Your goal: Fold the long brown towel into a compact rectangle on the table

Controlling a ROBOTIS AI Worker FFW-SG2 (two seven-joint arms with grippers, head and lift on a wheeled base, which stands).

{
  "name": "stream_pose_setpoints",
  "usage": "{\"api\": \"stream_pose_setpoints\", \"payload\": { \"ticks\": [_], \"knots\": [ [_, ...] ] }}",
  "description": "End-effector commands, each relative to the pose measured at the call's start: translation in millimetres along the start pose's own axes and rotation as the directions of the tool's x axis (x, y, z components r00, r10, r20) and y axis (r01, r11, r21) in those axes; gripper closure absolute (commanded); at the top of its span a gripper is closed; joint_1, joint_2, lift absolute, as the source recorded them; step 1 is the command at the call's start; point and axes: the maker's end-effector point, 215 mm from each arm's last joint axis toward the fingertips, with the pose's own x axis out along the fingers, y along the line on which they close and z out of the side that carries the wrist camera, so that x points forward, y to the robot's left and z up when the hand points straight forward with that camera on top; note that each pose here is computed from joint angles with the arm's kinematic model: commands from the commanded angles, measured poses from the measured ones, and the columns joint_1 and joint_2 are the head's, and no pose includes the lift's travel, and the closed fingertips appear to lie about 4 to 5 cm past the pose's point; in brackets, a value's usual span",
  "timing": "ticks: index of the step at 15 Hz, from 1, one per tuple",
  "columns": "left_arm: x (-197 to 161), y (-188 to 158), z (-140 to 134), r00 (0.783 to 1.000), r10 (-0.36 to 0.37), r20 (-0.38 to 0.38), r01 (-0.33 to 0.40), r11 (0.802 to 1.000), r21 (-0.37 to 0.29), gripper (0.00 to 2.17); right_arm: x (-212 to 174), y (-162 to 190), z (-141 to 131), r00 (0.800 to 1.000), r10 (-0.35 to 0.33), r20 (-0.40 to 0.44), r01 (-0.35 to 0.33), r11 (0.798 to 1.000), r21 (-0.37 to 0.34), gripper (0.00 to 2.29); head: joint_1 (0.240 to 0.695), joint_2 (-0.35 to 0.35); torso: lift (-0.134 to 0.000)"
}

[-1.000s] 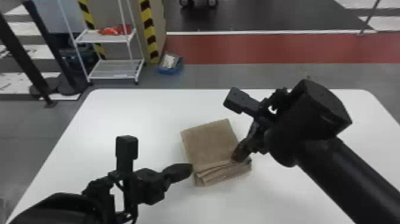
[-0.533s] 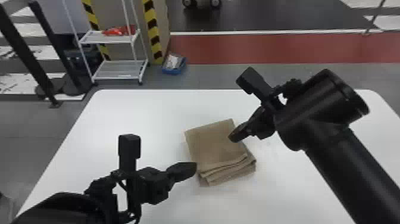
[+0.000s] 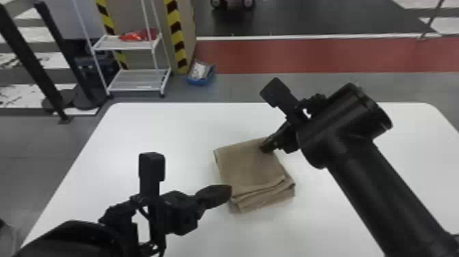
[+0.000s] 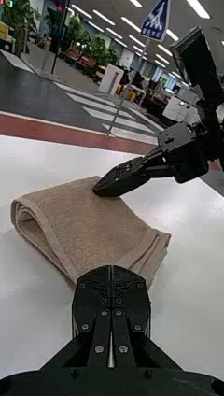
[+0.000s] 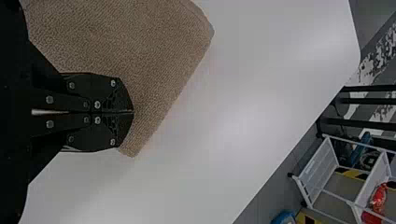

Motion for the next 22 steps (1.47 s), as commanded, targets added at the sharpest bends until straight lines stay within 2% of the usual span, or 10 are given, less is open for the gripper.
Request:
{"api": "stream_pose_setpoints", "payload": {
  "ticks": [1, 6, 11, 12, 14, 15, 16, 17, 19, 22],
  "knots": [
    [3, -5, 0, 1.000, -0.010, -0.001, 0.010, 1.000, 0.001, 2.14, -2, -8, -18, 0.998, -0.026, -0.048, 0.028, 0.999, 0.028, 2.25, 0.695, 0.068, -0.123],
    [5, -6, 2, 1.000, -0.014, 0.000, 0.013, 1.000, 0.006, 2.15, -14, -6, -58, 0.991, -0.039, -0.131, 0.059, 0.986, 0.154, 2.25, 0.695, 0.011, -0.123],
    [4, -4, 5, 1.000, -0.010, 0.004, 0.009, 1.000, 0.009, 2.15, -30, -7, -45, 0.996, -0.045, -0.073, 0.059, 0.978, 0.199, 2.23, 0.695, -0.003, -0.123],
    [1, -1, 5, 1.000, -0.002, 0.006, 0.002, 1.000, 0.005, 2.14, -42, -5, -46, 0.998, -0.042, -0.049, 0.054, 0.960, 0.274, 1.94, 0.695, -0.002, -0.123],
    [-7, 7, 8, 1.000, 0.012, 0.014, -0.012, 1.000, -0.007, 1.67, -65, 5, -49, 0.999, -0.037, 0.035, 0.020, 0.917, 0.399, 0.46, 0.695, 0.000, -0.123],
    [-14, 10, 11, 0.999, 0.016, 0.030, -0.016, 1.000, -0.025, 0.79, -76, 8, -54, 0.994, -0.081, 0.077, 0.041, 0.907, 0.420, 0.00, 0.695, 0.000, -0.123],
    [-22, 13, 19, 0.998, 0.033, 0.047, -0.032, 0.999, -0.026, 0.19, -89, 5, -61, 0.985, -0.139, 0.103, 0.080, 0.895, 0.438, 0.00, 0.695, 0.000, -0.123],
    [-34, 23, 22, 0.995, 0.083, 0.058, -0.082, 0.996, -0.025, 0.00, -104, 4, -68, 0.971, -0.210, 0.118, 0.135, 0.880, 0.455, 0.00, 0.695, 0.001, -0.123],
    [-59, 43, 28, 0.975, 0.204, 0.091, -0.201, 0.979, -0.038, 0.00, -128, -3, -79, 0.925, -0.347, 0.158, 0.245, 0.858, 0.451, 0.04, 0.695, 0.000, -0.123],
    [-89, 57, 11, 0.918, 0.385, 0.096, -0.380, 0.923, -0.070, 0.00, -140, 8, -123, 0.874, -0.453, 0.178, 0.325, 0.815, 0.479, 0.05, 0.695, 0.026, -0.123]
  ]
}}
